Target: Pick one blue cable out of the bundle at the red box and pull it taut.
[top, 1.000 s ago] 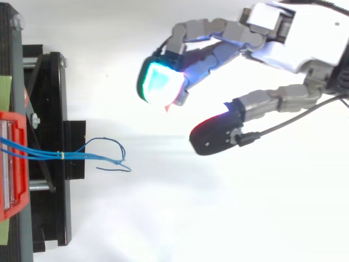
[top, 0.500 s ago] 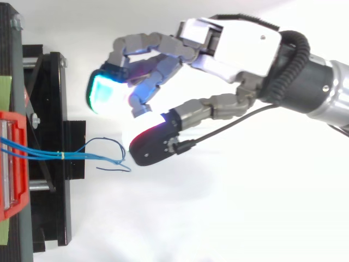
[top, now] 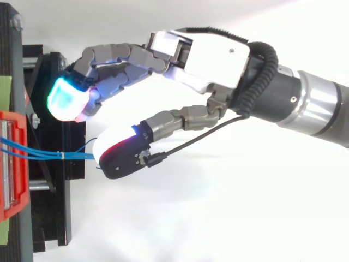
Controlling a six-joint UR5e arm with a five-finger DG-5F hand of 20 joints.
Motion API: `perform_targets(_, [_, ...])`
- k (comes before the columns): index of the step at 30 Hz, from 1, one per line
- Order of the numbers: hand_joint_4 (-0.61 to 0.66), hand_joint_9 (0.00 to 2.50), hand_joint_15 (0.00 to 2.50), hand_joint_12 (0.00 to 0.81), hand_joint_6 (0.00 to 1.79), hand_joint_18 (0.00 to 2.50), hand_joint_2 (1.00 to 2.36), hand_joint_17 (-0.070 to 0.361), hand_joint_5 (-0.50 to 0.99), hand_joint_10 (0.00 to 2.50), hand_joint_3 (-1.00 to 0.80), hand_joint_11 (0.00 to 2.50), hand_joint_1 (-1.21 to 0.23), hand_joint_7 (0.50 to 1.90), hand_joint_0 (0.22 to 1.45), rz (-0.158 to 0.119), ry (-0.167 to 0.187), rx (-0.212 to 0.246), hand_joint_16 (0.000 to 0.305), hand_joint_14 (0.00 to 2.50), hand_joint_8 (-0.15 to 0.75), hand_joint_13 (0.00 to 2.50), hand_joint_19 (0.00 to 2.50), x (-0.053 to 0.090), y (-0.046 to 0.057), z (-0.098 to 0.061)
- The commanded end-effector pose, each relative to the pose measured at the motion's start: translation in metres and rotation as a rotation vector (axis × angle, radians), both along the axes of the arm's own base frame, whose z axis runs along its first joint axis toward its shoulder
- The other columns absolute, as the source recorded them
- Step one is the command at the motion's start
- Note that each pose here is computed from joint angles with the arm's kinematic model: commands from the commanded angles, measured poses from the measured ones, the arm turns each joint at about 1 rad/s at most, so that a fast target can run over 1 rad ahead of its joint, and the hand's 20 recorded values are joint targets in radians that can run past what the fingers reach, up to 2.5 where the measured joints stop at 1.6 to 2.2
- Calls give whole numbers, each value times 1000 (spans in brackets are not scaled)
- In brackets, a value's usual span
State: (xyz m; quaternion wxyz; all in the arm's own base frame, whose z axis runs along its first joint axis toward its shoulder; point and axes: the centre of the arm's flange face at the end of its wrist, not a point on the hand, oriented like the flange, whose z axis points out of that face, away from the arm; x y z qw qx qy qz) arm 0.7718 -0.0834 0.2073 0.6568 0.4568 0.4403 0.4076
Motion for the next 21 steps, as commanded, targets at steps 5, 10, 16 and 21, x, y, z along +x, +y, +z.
perform_targets(5, [329,529,215,420,503,451,1000,139,-127,10,-499,430,-722,1048,528,0,-19,8,62,8,320,464,329,7,3,-8])
perform_targets(10, [320,525,214,415,503,444,1002,136,-121,10,-464,429,-751,1122,550,3,-16,-7,60,6,321,458,326,10,11,-6])
perform_targets(16, [303,529,210,412,503,443,1003,135,-116,10,-455,438,-763,1151,560,3,-28,-17,60,7,323,454,314,16,17,-23])
perform_targets(21, [300,525,208,413,503,428,1003,135,-113,11,-453,442,-780,1163,565,7,-37,-11,60,7,320,443,293,18,22,-33])
